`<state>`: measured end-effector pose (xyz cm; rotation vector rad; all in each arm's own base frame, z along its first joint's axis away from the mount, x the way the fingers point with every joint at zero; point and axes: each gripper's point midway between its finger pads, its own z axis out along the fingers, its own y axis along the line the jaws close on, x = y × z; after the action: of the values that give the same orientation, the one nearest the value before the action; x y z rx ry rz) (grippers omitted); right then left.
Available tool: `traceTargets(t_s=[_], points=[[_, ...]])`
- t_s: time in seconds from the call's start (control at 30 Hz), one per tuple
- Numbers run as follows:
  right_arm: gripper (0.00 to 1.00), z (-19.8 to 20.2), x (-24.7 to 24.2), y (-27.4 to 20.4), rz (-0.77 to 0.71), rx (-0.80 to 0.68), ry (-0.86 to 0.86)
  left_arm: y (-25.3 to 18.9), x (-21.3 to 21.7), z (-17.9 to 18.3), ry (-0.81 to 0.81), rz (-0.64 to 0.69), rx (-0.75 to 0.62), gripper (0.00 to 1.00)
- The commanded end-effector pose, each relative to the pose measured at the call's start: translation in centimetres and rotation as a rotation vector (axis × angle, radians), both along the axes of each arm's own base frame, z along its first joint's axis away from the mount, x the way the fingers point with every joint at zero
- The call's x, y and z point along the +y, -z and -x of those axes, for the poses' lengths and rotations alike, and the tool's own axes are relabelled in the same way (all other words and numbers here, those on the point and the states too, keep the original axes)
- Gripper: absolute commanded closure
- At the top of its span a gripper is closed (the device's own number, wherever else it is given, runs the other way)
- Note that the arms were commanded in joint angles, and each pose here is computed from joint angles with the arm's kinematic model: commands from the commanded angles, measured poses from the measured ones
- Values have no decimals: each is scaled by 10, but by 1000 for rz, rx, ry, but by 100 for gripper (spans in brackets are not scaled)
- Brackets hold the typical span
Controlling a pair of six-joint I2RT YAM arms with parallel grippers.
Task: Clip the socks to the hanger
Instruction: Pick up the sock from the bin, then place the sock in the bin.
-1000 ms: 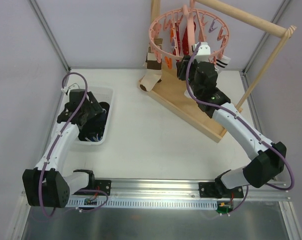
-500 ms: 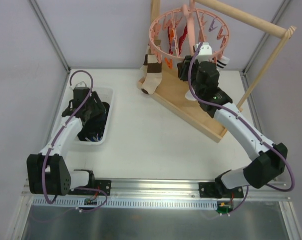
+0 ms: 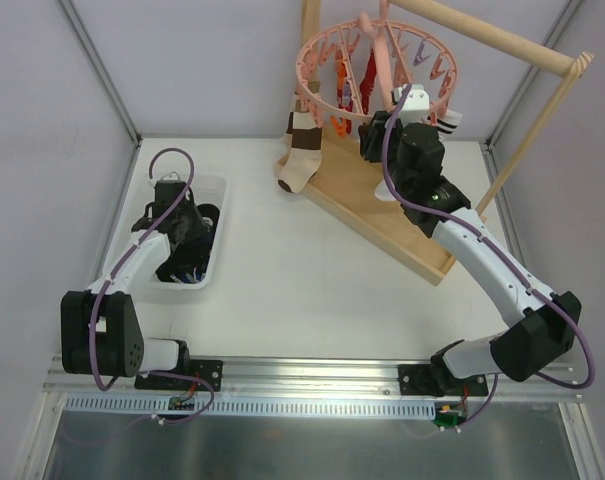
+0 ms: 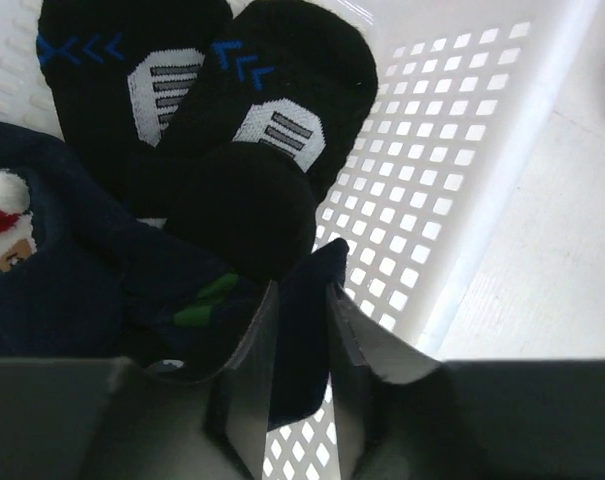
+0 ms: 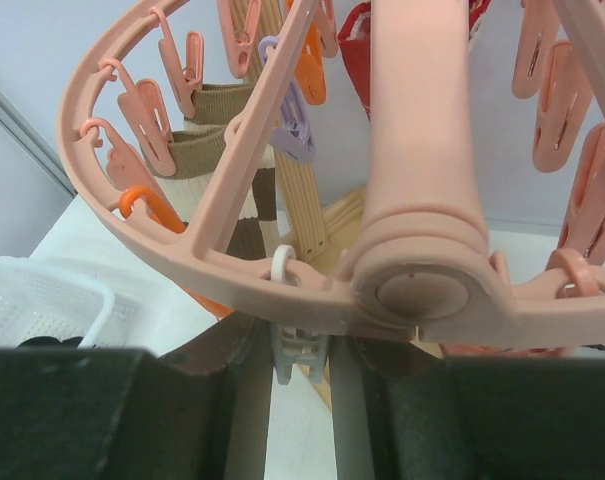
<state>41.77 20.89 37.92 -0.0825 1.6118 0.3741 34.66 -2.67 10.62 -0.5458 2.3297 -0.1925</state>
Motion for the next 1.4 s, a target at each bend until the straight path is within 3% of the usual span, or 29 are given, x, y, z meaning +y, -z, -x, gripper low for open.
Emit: traceTargets(t_s=[0.0,0.03,0.07,0.2,0.4,0.63,0.77,1.03,1.37], points=[[99,3,-7,-23,-28,-49,13,1,5,-2,-14,-33,-13,76],[99,3,-6,-24,-27,-50,12,-3,6,-3,-22,-36,-24,92],[99,2,-8,-25,-28,-52,16,-10,8,-7,-31,-42,-41,100],[99,2,-9,-29,-27,-58,16,-46,6,-18,-27,-26,-133,100],[99,2,-12,-26,-20,-49,32,-137,13,-28,-25,-76,-324,100],[99,3,-14,-28,-25,-49,39,-223,20,-19,-13,-137,-504,100],[99,3,-15,-29,-30,-50,39,-263,7,-12,49,-96,-592,100],[99,3,-15,-21,-29,-28,41,-288,7,2,56,-107,-648,100],[99,5,-14,-21,-22,-27,36,-235,38,7,-130,-155,-470,100]])
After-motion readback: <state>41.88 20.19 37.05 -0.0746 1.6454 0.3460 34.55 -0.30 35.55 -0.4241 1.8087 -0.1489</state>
